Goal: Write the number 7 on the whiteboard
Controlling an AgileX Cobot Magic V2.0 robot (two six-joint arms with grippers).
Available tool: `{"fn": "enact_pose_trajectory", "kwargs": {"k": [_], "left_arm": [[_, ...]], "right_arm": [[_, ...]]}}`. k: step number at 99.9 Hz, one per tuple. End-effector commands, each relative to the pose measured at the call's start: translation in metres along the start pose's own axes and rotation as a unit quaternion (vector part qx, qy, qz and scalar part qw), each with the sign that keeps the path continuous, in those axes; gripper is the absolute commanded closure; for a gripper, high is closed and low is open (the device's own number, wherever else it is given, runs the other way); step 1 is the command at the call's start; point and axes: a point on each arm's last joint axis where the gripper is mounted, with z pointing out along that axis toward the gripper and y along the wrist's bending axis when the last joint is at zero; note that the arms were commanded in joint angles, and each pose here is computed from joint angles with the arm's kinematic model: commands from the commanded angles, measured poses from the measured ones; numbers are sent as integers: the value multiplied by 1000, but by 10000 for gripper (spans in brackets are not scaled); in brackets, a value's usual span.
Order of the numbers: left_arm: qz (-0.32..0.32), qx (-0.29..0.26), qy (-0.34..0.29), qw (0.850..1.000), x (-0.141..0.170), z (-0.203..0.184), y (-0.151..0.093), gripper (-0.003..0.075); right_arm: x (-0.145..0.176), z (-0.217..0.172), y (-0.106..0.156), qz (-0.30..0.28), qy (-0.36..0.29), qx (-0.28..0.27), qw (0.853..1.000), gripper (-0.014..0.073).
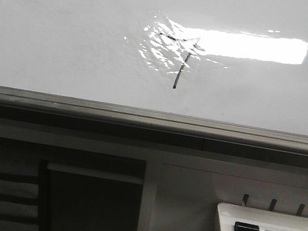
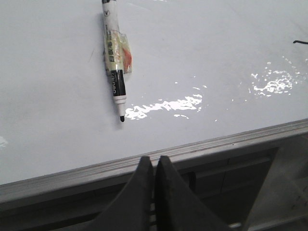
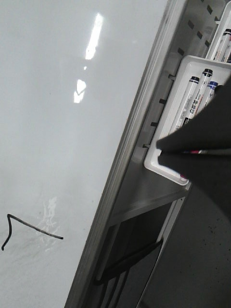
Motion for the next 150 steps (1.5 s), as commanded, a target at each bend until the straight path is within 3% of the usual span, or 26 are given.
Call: {"fn": "enact_pose_trajectory", "kwargs": {"k": [1, 32, 54, 73, 79, 150], "left_arm": [[-13, -22, -70, 997, -3, -15, 2, 741], [-10, -77, -168, 983, 41, -31, 4, 741], [-24, -100, -196, 975, 61, -26, 8, 741], [-17, -112, -267, 957, 80, -20, 10, 741], [-18, -109, -246, 963, 80, -20, 10, 741], [-21, -109, -247, 963, 82, -19, 10, 741]], "right_arm": [[-14, -5, -1, -8, -52, 5, 999, 666], [-14, -5, -1, -8, -52, 5, 999, 666], [-14, -5, -1, -8, -52, 5, 999, 666], [-14, -5, -1, -8, -52, 5, 999, 666], [-14, -5, -1, -8, -52, 5, 999, 666], [-14, -5, -1, -8, -51, 5, 999, 666]]}}
